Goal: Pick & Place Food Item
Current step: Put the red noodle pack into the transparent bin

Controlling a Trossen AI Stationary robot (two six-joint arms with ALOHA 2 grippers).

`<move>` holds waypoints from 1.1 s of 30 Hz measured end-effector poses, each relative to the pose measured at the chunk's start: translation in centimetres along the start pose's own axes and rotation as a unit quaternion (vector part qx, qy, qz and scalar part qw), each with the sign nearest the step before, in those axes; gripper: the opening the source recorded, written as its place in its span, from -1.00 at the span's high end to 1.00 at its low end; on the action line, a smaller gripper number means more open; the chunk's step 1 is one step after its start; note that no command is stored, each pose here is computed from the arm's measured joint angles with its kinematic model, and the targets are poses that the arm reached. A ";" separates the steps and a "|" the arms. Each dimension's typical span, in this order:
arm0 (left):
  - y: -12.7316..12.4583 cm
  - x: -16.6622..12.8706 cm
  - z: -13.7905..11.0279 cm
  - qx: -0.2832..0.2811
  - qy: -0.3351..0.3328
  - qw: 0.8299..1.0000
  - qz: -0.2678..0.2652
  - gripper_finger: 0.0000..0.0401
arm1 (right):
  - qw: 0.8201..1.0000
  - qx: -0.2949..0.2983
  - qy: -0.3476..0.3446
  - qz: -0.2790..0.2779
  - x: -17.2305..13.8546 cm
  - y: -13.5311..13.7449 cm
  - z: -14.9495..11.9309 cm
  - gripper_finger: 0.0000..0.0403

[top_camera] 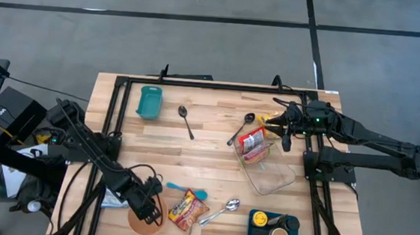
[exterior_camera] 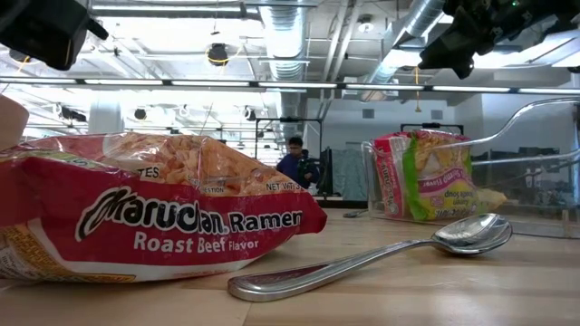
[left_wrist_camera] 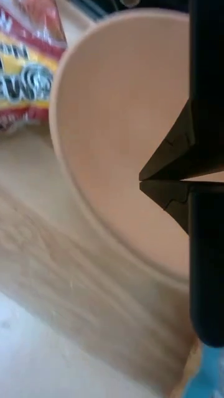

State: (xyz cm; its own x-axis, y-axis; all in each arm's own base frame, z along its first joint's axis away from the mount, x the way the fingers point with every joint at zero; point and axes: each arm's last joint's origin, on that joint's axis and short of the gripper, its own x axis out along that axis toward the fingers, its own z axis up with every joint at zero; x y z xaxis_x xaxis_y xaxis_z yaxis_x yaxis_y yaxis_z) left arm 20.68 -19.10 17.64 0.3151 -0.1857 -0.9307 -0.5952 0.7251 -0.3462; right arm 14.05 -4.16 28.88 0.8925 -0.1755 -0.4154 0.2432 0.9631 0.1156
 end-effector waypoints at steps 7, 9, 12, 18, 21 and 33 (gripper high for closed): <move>0.9 0.0 0.2 0.004 -0.032 0.998 0.049 1.00 | 1.000 0.000 0.000 0.000 0.0 0.0 0.0 0.47; 1.1 -0.1 0.3 0.005 -0.043 0.997 0.061 1.00 | 1.000 0.000 0.000 0.000 0.0 0.0 0.0 0.47; 1.3 -0.1 0.3 0.007 -0.056 0.996 0.070 1.00 | 1.000 0.000 0.000 0.000 0.0 0.0 0.0 0.47; 1.6 -0.1 0.8 0.009 -0.078 0.993 0.090 1.00 | 1.000 0.000 0.000 0.000 0.0 0.0 0.0 0.47; 1.9 -0.1 1.3 0.003 -0.085 0.991 0.102 1.00 | 1.000 0.000 0.000 0.000 0.0 0.0 0.0 0.47; 3.2 -0.3 3.4 -0.028 -0.104 0.982 0.152 1.00 | 1.000 0.000 0.000 0.000 0.0 0.0 0.0 0.47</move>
State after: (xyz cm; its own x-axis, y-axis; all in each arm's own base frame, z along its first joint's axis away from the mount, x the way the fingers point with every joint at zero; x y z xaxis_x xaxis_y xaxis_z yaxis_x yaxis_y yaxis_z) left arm 21.26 -14.48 17.18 0.2567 0.1784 -0.9499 -0.7237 0.6869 -0.0666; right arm 14.05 -4.16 28.88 0.8927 -0.1755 -0.4151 0.2431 0.9631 0.1156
